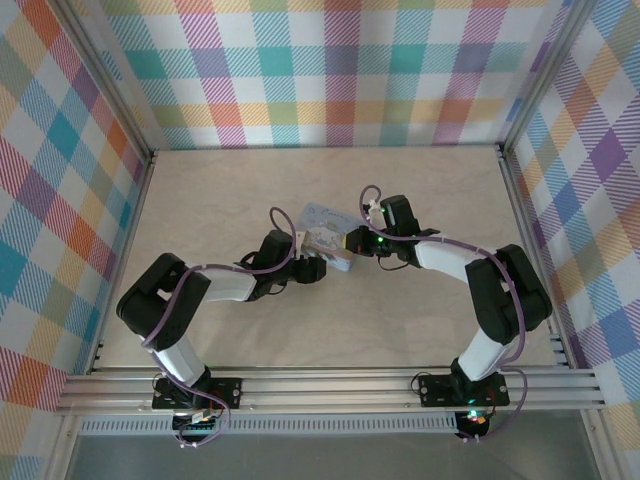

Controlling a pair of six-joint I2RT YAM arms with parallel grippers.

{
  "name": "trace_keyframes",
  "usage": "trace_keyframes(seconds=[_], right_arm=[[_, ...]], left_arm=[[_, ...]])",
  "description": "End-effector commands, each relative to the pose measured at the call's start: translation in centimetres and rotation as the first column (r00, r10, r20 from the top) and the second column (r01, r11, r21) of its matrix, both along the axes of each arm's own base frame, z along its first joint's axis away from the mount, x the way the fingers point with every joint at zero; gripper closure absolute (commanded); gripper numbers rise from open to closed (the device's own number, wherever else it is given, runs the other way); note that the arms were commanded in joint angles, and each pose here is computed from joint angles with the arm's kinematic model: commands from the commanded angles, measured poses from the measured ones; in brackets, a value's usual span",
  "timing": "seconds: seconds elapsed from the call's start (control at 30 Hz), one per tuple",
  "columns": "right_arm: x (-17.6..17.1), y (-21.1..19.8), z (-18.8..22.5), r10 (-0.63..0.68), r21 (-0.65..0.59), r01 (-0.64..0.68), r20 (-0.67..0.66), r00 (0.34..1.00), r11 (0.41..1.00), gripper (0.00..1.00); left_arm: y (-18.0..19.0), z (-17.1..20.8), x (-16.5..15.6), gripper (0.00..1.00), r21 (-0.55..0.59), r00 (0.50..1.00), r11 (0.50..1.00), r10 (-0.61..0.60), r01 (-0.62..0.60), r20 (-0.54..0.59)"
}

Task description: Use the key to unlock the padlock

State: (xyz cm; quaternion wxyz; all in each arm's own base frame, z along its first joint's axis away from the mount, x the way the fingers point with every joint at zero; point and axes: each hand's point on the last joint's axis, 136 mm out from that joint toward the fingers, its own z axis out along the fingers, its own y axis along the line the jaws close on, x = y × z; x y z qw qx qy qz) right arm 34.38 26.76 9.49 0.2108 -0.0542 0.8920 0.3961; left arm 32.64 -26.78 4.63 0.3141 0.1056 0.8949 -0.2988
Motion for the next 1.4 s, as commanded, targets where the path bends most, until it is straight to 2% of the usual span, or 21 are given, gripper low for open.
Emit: trace_keyframes(seconds=[0.0, 0.43, 0.77, 1.37], right_arm=[[-1.6, -0.9, -3.9, -0.003, -0.093, -0.007, -0.107, 0.994, 0.996, 1.0], [-1.7, -1.0, -3.9, -0.007, -0.096, -0.003, -0.109, 0.994, 0.995, 1.0], [-1.7, -0.8, -4.0, -0.004, -0.093, -0.006, -0.112, 0.994, 0.996, 1.0], [-1.9, -0.4, -3.8, 0.005, -0.088, -0.015, -0.107, 0.994, 0.996, 1.0]], left_arm=[[-0.5, 0.9, 1.5, 0.4, -0.002, 0.998, 1.0, -0.001, 0.001, 0.061], [-1.6, 0.4, 2.2, 0.48, -0.019, 0.998, 1.0, -0.02, 0.021, 0.065], [-2.7, 0.2, 1.9, 0.58, -0.028, 0.997, 0.999, -0.037, 0.038, 0.061], [-2.7, -0.4, 2.3, 0.71, -0.036, 0.999, 0.999, 0.015, -0.013, 0.047]])
